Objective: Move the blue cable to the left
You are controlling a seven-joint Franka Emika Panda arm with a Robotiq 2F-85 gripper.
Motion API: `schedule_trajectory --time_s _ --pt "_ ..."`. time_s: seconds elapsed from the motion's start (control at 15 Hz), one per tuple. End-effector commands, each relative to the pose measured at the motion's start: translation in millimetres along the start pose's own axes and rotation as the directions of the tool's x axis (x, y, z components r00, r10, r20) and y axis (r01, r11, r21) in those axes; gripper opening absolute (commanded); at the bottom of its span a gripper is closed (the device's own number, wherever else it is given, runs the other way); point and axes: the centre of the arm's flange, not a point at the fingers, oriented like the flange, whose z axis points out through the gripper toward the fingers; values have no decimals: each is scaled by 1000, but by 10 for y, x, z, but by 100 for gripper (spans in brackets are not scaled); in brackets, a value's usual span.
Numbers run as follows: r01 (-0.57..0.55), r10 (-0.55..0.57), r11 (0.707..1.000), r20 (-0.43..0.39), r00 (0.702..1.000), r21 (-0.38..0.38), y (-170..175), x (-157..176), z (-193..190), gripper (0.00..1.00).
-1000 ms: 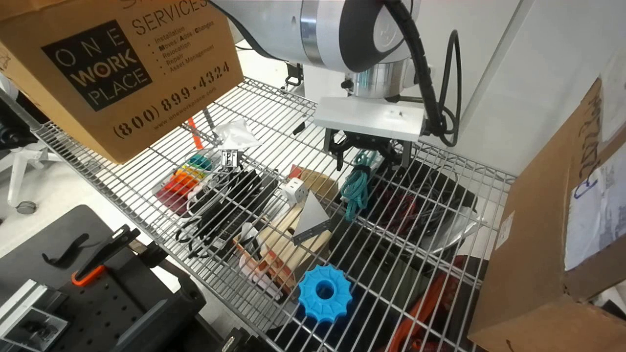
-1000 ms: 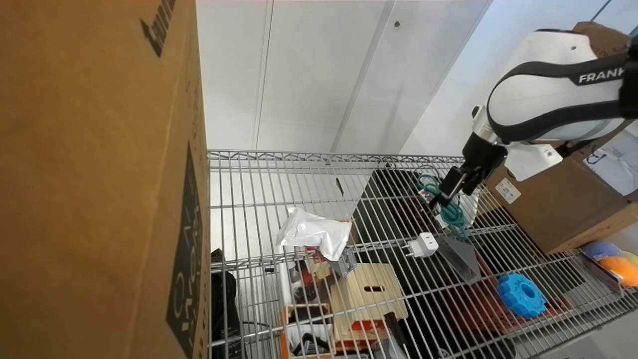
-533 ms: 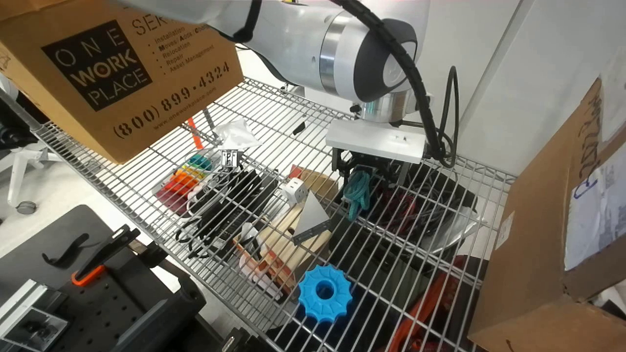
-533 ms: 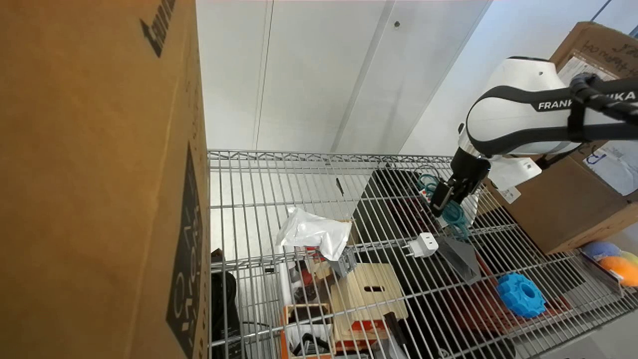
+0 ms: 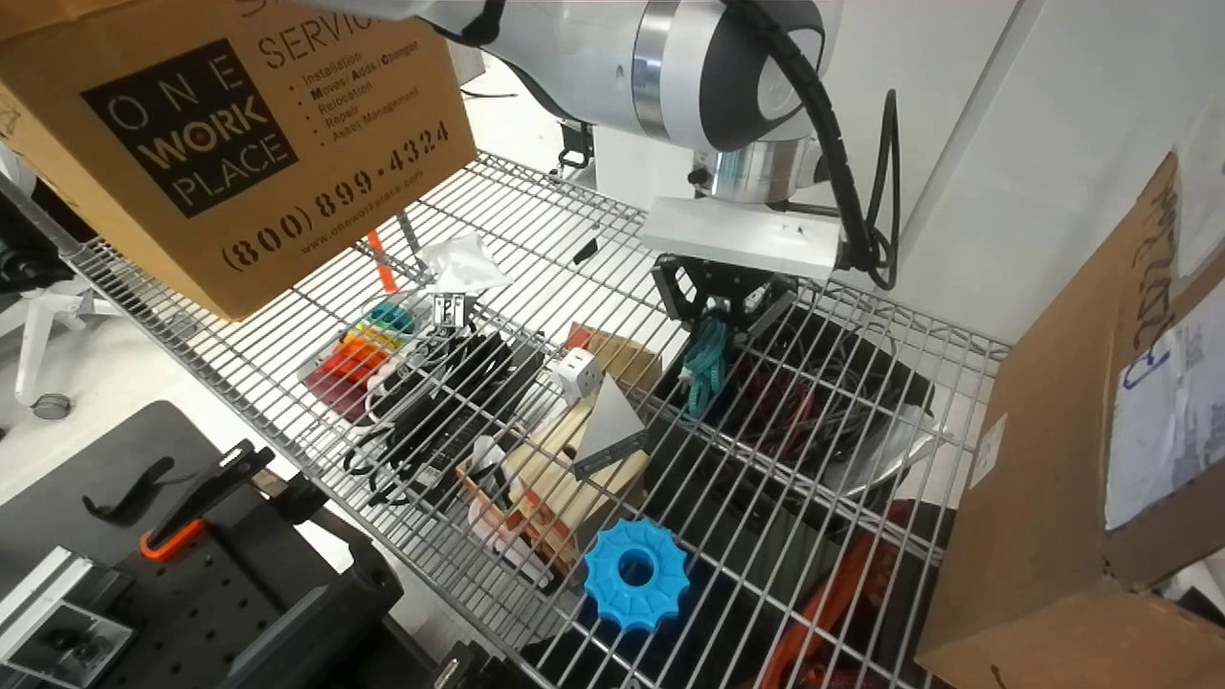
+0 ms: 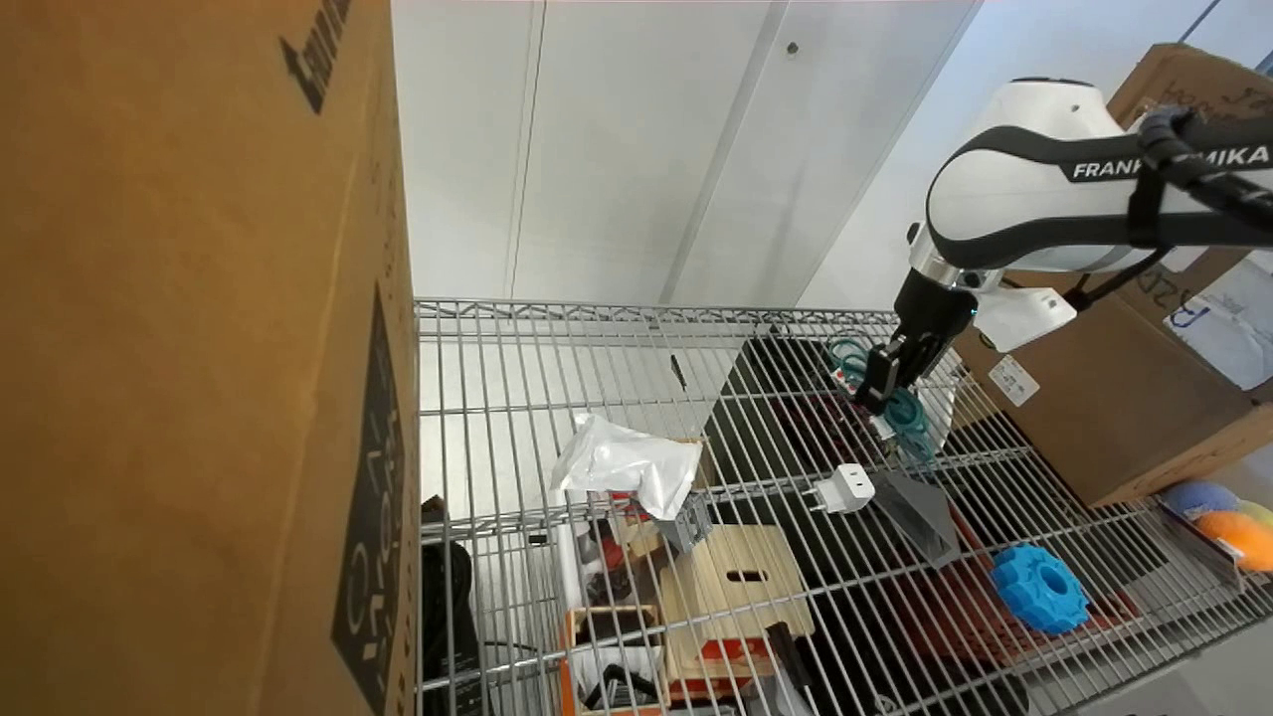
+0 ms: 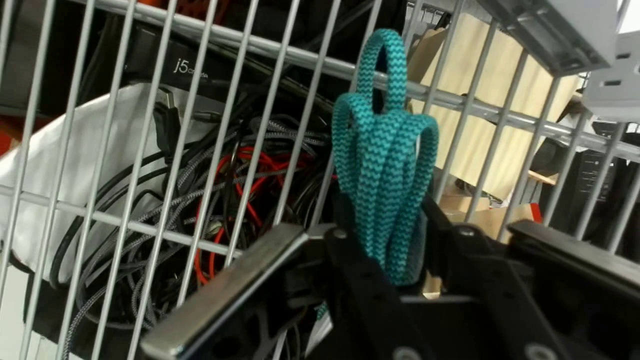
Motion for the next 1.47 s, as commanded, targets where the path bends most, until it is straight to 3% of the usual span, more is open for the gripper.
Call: schedule_trajectory --time_s 0.0,0.27,0.6,0.93,1.4 --pt "79 -79 997 24 997 -15 45 120 -258 8" --pt "186 -184 982 48 982 -36 -136 132 -471 8" --pt "434 -423 897 124 898 -83 -702 293 -509 8" --pt "634 -614 764 168 771 -120 -1443 450 -571 8" --pt "843 -811 527 231 537 -111 -2353 386 -335 8"
